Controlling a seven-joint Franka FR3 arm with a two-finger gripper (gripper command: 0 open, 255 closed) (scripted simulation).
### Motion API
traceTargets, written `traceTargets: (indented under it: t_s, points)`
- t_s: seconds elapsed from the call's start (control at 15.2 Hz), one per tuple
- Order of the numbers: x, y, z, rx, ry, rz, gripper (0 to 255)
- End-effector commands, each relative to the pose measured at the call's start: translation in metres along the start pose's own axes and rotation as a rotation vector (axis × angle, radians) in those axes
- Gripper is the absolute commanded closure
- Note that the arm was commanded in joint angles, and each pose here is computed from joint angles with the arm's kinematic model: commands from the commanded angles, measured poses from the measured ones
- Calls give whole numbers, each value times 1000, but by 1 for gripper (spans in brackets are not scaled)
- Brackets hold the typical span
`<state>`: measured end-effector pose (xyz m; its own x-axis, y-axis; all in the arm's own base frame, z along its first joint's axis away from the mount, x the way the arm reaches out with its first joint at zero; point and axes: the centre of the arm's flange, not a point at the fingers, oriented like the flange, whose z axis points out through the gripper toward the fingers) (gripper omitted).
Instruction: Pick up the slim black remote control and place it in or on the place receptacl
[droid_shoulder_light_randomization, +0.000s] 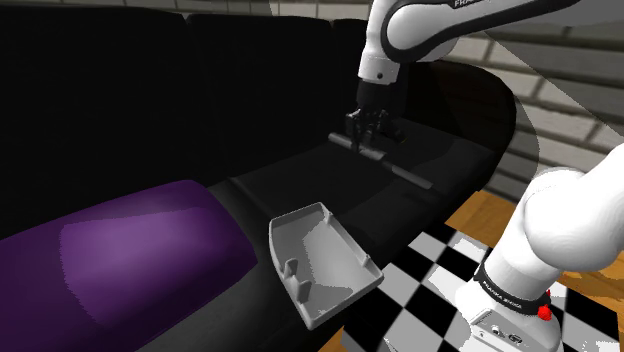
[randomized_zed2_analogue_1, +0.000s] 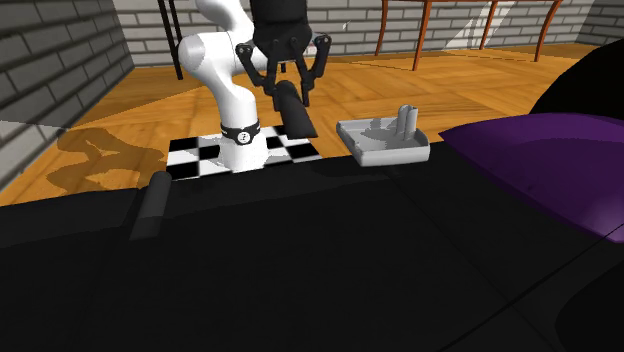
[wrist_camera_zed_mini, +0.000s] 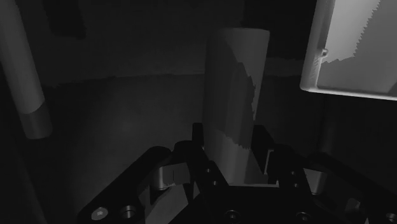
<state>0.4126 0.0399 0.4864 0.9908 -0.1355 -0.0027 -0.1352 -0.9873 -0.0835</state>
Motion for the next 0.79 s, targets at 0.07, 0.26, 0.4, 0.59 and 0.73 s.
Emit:
traceTargets:
  t_s: [0.07, 0.26, 0.4, 0.59, 0.73]
  points:
    - [-21, -35, 6, -1, 0, 1, 255]
    - [-41, -69, 10, -1, 0, 1, 255]
    - [-54, -92, 12, -1, 0, 1, 255]
    - [-73, -126, 16, -1, 0, 1, 255]
    - [-86, -149, 19, -1, 0, 1, 255]
